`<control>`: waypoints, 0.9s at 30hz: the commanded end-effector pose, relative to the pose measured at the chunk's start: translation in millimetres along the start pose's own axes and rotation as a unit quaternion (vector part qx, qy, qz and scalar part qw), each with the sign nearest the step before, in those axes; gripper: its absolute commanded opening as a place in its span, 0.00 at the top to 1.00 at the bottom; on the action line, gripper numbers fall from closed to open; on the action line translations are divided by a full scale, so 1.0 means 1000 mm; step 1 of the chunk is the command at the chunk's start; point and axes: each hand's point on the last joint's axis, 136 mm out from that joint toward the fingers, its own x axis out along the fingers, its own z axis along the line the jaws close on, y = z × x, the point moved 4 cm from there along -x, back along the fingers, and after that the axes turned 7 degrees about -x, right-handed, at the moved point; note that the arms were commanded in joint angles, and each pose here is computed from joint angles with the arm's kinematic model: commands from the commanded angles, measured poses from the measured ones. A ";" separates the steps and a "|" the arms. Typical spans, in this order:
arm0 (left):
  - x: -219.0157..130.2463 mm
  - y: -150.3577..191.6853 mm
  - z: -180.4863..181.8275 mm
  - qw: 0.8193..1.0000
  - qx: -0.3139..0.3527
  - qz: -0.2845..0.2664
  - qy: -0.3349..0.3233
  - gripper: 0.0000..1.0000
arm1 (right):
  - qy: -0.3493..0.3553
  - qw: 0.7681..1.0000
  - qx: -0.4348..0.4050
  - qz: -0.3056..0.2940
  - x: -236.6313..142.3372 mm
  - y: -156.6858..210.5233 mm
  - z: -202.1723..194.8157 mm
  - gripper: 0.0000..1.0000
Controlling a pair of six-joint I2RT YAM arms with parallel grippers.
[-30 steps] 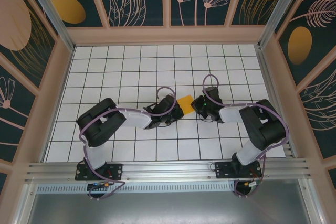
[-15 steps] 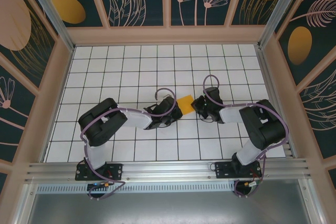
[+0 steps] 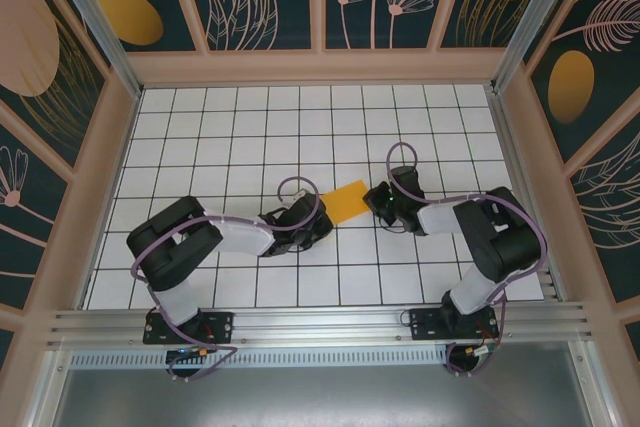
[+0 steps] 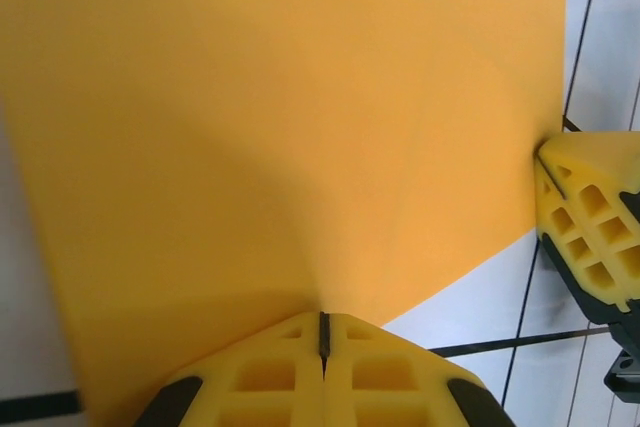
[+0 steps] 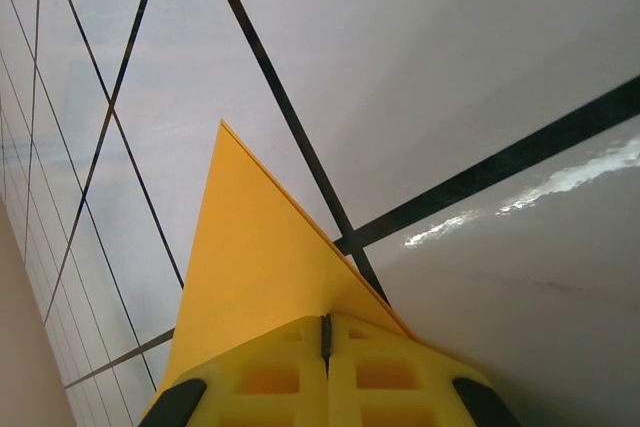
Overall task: Fold a paper plane with a square sheet of paper (pick it up from the middle)
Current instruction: First fold in half a square sheet of paper at the center of the table.
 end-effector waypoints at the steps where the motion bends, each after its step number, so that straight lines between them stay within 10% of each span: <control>1: -0.011 -0.005 0.063 0.992 -0.005 -0.028 -0.126 1.00 | 0.153 0.988 0.021 0.026 0.001 0.022 -0.079 1.00; 27: -0.034 -0.018 0.065 0.990 0.030 -0.037 -0.133 1.00 | 0.144 0.989 -0.017 0.014 0.000 0.011 -0.067 1.00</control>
